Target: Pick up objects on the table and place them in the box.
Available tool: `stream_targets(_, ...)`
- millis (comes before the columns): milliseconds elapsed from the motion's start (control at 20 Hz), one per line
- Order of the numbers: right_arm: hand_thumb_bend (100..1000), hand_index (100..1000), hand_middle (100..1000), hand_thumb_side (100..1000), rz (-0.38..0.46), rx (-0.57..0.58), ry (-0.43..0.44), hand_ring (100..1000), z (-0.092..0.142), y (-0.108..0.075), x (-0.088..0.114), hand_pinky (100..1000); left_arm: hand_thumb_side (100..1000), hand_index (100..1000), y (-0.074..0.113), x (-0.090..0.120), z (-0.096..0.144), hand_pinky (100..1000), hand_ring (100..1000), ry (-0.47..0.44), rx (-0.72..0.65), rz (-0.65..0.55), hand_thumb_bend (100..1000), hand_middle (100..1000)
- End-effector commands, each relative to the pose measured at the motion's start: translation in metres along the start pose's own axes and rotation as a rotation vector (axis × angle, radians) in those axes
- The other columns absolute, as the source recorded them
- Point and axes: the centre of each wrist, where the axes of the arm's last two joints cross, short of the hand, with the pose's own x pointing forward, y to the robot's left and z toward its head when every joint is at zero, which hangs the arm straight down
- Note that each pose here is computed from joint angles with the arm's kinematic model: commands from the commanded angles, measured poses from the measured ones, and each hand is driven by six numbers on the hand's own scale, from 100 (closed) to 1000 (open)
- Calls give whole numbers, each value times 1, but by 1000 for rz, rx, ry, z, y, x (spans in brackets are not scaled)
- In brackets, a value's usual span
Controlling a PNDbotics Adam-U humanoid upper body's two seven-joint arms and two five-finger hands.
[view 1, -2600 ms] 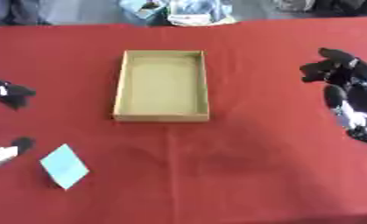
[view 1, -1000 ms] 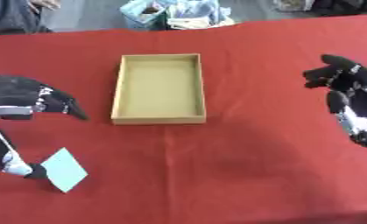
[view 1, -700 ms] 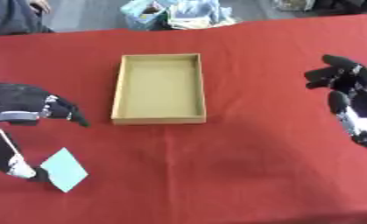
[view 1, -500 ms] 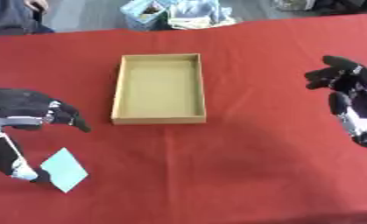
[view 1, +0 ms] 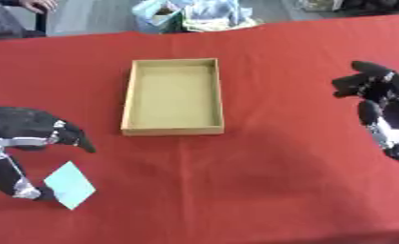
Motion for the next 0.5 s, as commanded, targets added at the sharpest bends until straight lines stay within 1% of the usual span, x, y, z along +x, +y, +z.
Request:
stream_targets(50,100,931,688,546,24,13,-10,811,-2,-7,4,735,174,916,2,-4,7,816,811,-101,-199,-153,414,790)
stream_targets(200,100,931,688,547,23,15,-11,811,-3,-7,4,735,166,915,-1,-4,5,816,811,-107,-209,-153,397,790)
stream_targets(250,100,932,688,547,23,15,-11,811,-3,-7,4,735,179,916,-2,-4,5,816,811,-109,-213,-151,399,789)
stream_targets(350,100,931,688,546,24,15,-10,811,-2,-7,4,735,199,917,-3,-5,6,819,813,-109,-215,-147,419,792)
stream_targets(500,100,931,688,546,25,16,-10,811,-2,-7,4,735,228,918,0,-6,10,823,817,-103,-207,-152,455,796)
